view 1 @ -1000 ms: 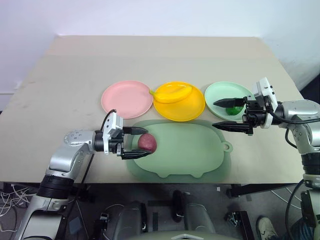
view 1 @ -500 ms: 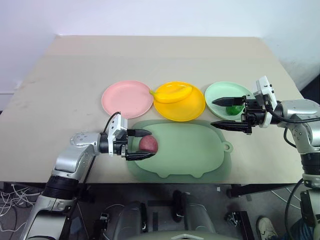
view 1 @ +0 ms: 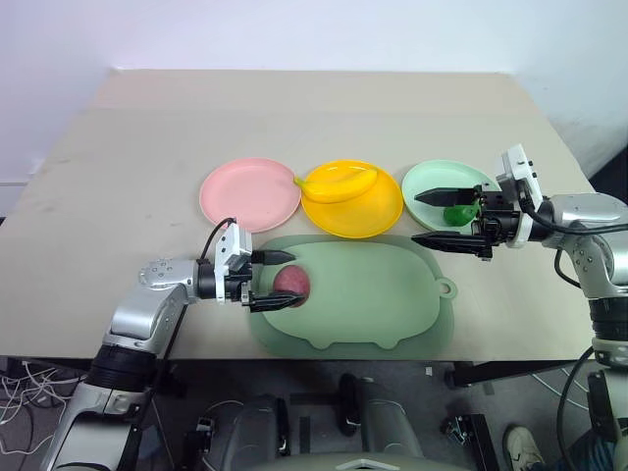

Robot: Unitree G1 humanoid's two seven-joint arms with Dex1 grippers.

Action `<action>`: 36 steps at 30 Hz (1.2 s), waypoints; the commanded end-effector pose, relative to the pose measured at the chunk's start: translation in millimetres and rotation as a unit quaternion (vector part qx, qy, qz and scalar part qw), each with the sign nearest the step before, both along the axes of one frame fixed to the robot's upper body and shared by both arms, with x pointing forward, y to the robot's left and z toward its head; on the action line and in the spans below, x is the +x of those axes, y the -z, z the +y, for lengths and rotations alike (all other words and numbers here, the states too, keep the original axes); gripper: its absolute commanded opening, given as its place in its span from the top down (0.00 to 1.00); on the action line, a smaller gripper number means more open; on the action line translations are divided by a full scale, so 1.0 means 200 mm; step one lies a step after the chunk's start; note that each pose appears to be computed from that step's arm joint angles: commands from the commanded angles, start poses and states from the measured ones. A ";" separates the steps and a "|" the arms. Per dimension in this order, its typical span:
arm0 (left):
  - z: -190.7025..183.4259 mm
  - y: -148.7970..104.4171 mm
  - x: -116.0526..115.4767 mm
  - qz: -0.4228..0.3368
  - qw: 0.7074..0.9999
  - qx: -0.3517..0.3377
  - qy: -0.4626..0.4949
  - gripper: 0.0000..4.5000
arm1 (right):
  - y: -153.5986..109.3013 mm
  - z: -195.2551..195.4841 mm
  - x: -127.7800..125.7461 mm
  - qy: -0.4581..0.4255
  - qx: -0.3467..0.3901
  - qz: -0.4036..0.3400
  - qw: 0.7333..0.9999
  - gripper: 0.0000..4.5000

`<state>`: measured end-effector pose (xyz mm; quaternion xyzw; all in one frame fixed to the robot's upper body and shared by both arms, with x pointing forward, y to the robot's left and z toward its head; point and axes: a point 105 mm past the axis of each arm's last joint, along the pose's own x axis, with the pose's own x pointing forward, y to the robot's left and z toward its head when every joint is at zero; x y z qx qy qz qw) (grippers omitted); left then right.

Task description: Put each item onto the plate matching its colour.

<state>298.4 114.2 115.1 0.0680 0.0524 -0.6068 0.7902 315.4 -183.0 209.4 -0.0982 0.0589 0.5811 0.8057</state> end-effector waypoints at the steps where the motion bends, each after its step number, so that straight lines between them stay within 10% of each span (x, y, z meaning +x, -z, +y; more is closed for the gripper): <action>1: 0.01 -0.01 0.02 0.014 1.000 -0.010 -0.008 0.00 | -0.11 0.02 -0.02 -0.014 0.010 -0.038 0.999 0.01; 8: 0.00 0.02 -0.03 0.053 0.998 -0.011 0.030 0.00 | -0.12 0.02 0.00 0.000 0.013 -0.045 0.999 0.01; 14: 0.02 0.01 0.00 0.022 1.000 0.008 0.008 0.30 | -0.11 0.02 -0.01 -0.002 0.015 -0.044 0.999 0.00; 20: 0.02 -0.01 0.00 0.012 1.000 -0.002 0.011 0.30 | -0.11 0.02 0.02 0.008 0.012 -0.044 0.999 0.00; 36: 0.32 -0.26 0.53 -0.052 0.950 -0.043 -0.304 0.30 | -0.12 0.03 0.04 0.006 0.025 -0.036 0.999 0.00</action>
